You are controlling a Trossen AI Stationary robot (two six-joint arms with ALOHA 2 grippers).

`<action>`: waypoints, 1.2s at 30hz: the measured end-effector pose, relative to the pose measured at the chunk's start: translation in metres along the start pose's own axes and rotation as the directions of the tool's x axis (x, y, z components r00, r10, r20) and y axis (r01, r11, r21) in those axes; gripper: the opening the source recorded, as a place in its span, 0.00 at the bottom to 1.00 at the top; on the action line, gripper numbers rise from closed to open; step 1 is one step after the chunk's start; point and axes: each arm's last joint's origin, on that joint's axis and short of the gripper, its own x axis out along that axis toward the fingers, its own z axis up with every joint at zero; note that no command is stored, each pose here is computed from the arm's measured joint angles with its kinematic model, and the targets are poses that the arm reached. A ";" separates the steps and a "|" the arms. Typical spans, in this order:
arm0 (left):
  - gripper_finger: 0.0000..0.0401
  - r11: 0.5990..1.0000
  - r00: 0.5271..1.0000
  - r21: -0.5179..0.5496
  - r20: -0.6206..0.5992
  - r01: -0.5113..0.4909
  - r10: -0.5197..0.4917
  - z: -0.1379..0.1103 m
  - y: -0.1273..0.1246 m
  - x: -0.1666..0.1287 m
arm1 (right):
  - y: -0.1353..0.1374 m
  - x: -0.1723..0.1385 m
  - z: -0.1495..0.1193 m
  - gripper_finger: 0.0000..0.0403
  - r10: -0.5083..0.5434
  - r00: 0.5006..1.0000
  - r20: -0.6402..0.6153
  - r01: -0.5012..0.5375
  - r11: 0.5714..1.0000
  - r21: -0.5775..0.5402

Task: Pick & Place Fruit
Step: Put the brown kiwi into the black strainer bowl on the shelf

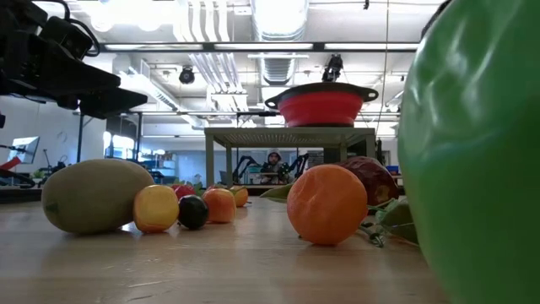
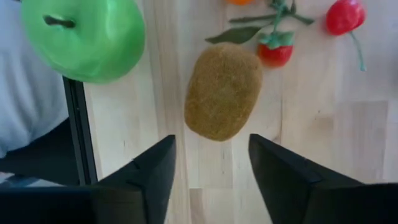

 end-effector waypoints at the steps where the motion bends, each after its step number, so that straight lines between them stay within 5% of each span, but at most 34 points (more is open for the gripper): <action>1: 0.97 1.000 1.000 0.000 0.000 0.000 0.000 0.000 0.000 0.000 | 0.000 0.001 0.000 0.53 0.002 1.000 -0.004 -0.002 1.000 -0.003; 20: 0.97 1.000 1.000 0.000 0.000 0.001 -0.001 0.000 0.000 0.000 | -0.003 0.001 0.009 0.88 -0.006 0.996 0.089 0.008 1.000 -0.023; 36: 0.97 1.000 1.000 0.000 0.000 0.001 -0.001 0.000 0.000 0.000 | -0.015 0.032 -0.004 0.90 -0.030 0.996 0.089 0.028 0.999 0.023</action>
